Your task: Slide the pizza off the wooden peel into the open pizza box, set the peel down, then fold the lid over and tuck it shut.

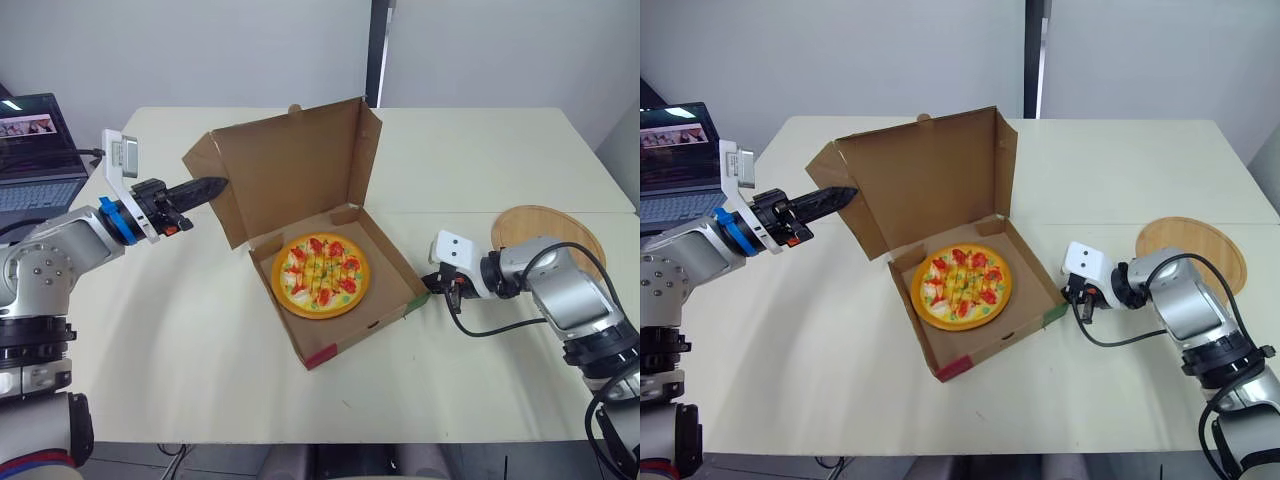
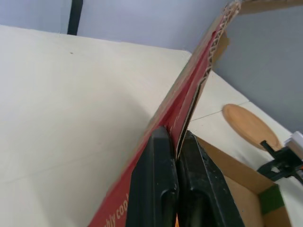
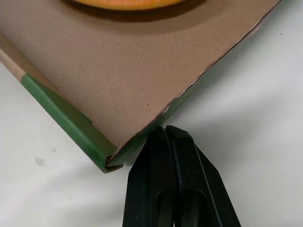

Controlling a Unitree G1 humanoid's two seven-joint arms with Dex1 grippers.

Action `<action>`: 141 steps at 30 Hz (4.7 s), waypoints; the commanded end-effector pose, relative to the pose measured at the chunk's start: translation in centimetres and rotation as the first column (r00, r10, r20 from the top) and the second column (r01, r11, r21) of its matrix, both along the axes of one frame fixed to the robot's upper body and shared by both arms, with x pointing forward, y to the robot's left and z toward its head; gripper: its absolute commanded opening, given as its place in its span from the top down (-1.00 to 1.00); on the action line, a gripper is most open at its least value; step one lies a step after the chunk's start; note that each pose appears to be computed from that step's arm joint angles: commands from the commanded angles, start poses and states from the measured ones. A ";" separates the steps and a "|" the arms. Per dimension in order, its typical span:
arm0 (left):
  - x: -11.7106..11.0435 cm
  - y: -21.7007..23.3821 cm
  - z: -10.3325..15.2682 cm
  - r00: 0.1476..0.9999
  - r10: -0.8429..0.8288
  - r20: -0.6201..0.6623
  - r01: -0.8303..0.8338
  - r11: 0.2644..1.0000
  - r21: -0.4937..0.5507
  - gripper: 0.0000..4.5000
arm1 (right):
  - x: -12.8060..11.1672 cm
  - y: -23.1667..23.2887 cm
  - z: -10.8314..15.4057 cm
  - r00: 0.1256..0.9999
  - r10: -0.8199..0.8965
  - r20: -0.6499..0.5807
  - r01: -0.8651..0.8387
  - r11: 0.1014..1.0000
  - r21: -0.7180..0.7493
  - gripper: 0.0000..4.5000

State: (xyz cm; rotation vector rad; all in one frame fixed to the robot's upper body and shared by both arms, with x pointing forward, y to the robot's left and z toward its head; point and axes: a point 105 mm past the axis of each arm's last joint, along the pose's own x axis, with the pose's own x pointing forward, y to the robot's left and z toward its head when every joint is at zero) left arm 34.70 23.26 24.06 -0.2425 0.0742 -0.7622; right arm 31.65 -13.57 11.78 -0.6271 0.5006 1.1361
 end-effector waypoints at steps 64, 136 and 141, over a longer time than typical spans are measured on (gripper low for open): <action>2.4 -5.7 3.2 0.985 -0.067 0.157 0.054 0.995 0.088 1.00 | 5.5 2.2 15.8 0.702 -0.600 0.384 0.285 0.731 0.621 0.98; -5.6 -9.5 -7.9 0.997 0.047 -0.067 -0.048 0.999 -0.010 1.00 | -5.1 0.6 3.3 0.635 -0.739 0.223 0.490 0.609 0.623 0.98; -5.7 -9.1 -8.7 0.994 0.077 -0.071 -0.077 0.997 0.002 1.00 | -5.1 0.4 2.9 0.623 -0.747 0.233 0.488 0.604 0.630 0.98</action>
